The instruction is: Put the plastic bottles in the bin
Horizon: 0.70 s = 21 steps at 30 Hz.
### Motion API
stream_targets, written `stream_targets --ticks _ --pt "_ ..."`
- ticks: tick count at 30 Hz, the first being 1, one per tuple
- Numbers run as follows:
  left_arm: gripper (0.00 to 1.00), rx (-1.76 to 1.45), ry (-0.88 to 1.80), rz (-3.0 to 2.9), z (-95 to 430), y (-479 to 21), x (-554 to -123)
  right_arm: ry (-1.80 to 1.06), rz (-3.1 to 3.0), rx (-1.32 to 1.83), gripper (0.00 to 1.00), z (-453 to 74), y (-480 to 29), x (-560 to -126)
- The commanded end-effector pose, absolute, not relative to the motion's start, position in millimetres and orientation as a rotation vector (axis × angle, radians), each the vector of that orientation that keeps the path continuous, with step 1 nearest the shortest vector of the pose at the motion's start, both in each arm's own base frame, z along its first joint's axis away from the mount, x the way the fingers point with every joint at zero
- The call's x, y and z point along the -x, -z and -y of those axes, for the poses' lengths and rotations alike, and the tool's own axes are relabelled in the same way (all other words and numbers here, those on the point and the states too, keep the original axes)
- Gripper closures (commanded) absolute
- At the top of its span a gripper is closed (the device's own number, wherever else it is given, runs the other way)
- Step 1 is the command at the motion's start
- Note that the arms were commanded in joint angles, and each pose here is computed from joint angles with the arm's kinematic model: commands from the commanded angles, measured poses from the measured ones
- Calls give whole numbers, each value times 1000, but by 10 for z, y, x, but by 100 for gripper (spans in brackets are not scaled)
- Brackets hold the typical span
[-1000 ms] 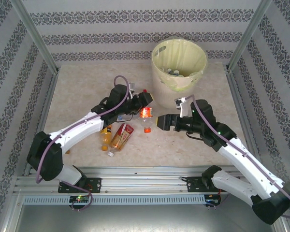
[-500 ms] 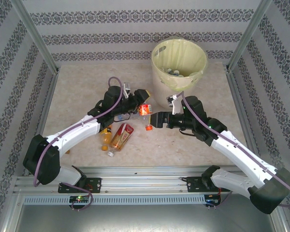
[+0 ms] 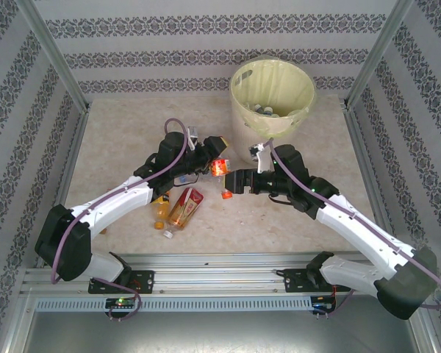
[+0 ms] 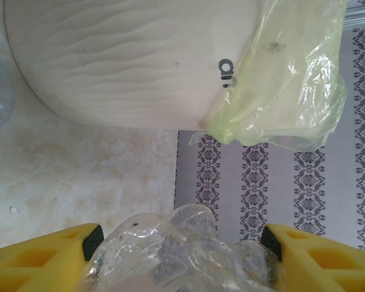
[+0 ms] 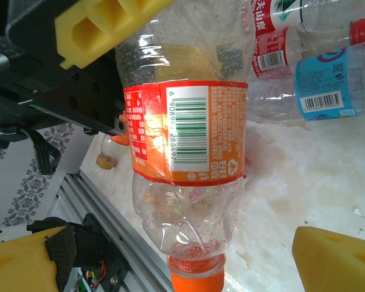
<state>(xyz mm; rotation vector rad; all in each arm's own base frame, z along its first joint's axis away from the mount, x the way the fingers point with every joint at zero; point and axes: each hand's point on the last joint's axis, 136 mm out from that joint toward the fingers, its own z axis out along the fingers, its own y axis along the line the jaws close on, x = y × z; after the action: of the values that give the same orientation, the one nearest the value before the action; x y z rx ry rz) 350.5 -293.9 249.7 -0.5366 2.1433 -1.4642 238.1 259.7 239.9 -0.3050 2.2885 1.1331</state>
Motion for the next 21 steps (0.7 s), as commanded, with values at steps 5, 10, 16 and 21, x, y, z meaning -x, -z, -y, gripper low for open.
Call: stream_targets --ticks 5,10,16,21 --pt "59 549 1526 -2101 2950 -2575 -3442 -1099 -2249 361 8 -2743 -2538 -2466" --pt "59 533 1520 -2101 2953 -2625 -3439 -1094 -2256 364 7 -2808 -2495 -2516" --pt "59 546 1529 -2115 2981 -2571 -3449 -1083 -2273 364 10 -2880 -2411 -2584" --pt "59 542 1539 -2111 2992 -2566 -3456 -1084 -2279 363 11 -2898 -2363 -2590"
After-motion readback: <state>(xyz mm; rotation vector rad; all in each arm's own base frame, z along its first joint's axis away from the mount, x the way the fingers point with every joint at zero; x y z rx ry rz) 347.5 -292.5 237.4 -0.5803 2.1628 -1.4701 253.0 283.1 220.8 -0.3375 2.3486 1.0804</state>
